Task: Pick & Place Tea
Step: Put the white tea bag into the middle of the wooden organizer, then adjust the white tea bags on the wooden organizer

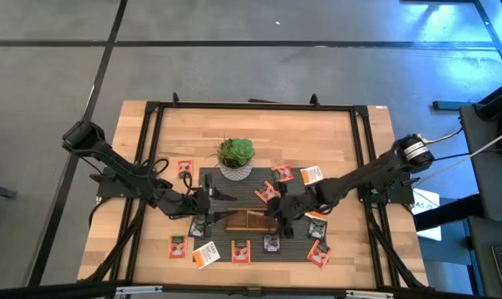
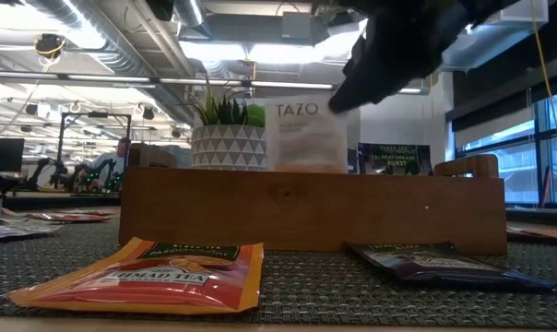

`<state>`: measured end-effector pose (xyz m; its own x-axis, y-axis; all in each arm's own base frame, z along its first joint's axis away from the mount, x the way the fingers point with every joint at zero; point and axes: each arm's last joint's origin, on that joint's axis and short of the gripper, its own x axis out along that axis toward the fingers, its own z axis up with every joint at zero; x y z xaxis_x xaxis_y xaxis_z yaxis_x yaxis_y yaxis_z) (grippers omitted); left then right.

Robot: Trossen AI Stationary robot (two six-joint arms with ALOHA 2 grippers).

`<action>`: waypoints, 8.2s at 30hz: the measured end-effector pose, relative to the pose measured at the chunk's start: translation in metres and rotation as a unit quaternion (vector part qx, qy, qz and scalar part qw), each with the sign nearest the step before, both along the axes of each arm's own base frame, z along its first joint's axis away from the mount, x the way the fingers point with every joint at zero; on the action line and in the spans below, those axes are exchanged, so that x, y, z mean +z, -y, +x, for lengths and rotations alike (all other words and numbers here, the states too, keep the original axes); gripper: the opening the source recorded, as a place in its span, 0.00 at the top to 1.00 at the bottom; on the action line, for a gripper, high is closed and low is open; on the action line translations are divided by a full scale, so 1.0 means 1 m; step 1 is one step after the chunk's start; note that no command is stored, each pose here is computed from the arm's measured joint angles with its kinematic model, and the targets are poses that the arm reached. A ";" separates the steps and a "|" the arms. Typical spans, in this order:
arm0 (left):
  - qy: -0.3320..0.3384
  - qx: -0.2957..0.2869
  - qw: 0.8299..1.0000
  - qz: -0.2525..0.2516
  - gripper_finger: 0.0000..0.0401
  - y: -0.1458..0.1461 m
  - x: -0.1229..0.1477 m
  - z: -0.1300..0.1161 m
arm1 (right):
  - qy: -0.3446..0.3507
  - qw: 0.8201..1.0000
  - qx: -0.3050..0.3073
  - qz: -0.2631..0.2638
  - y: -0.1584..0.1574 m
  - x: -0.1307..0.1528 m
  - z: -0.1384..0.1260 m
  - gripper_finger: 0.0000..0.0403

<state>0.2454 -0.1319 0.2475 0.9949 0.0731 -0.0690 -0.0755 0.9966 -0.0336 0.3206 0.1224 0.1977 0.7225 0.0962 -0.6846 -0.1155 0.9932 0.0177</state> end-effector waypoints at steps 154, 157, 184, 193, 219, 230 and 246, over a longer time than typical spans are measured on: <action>-0.241 0.093 0.956 -0.136 0.59 -0.041 -0.042 -0.012 | -0.039 0.964 -0.262 -0.037 0.097 0.047 -0.090 0.99; -0.231 0.091 0.958 -0.142 0.60 -0.040 -0.040 -0.011 | -0.002 0.971 -0.225 -0.074 0.079 0.069 -0.080 0.99; -0.229 0.083 0.961 -0.133 0.59 -0.040 -0.040 -0.010 | -0.057 0.911 -0.056 -0.406 -0.072 0.007 0.034 0.99; -0.231 0.082 0.961 -0.129 0.59 -0.040 -0.040 -0.011 | -0.066 0.908 -0.054 -0.411 -0.073 -0.002 0.036 0.99; -0.231 0.082 0.961 -0.129 0.59 -0.040 -0.040 -0.011 | -0.075 0.915 -0.043 -0.395 -0.072 -0.003 0.037 0.89; -0.231 0.082 0.961 -0.129 0.59 -0.040 -0.040 -0.011 | -0.075 0.915 -0.046 -0.393 -0.072 -0.003 0.037 0.89; -0.186 0.063 0.970 -0.146 0.59 -0.037 -0.031 -0.005 | -0.131 0.926 -0.096 -0.341 -0.054 0.020 -0.004 0.89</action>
